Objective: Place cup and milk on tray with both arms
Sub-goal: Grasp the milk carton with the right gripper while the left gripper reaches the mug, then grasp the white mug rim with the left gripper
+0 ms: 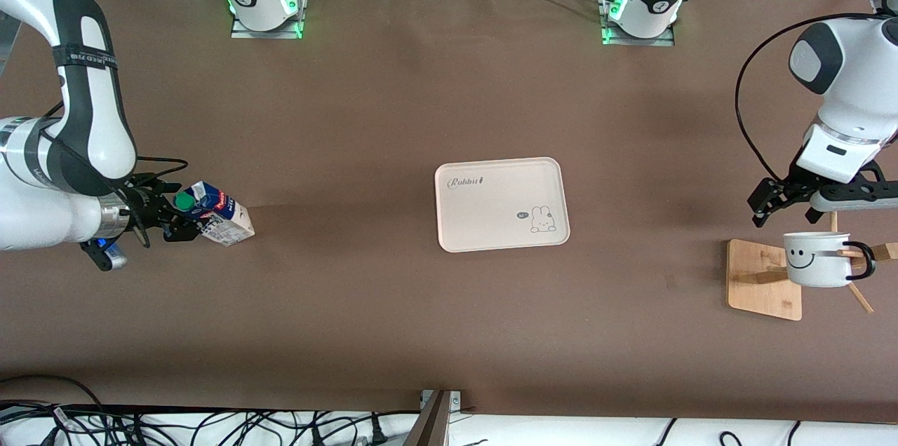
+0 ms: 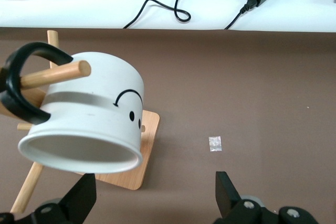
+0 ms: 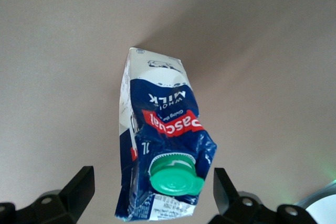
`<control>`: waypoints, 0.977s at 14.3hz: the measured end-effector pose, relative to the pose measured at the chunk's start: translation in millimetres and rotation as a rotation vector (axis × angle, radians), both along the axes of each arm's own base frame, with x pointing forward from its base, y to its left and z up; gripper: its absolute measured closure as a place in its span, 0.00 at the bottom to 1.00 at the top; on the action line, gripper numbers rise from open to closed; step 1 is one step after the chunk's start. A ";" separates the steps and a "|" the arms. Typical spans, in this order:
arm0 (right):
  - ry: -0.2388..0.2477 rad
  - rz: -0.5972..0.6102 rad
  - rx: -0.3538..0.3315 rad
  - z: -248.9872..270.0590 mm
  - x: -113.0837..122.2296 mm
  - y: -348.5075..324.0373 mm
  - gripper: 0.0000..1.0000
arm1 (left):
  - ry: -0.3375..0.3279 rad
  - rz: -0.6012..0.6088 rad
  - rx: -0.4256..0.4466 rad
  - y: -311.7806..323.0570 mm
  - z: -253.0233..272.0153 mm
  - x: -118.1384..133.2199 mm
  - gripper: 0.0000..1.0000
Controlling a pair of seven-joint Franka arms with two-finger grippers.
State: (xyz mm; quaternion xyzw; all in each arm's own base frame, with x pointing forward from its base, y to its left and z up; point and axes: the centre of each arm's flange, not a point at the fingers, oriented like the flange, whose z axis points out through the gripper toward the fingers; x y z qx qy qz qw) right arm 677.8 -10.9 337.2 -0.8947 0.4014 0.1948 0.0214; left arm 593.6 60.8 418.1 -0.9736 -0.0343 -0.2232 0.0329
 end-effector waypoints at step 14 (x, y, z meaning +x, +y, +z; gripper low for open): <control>0.041 -0.012 0.006 -26.1 -2.5 -15.8 0.00 | -0.049 -0.036 0.082 17.1 -17.9 20.0 0.56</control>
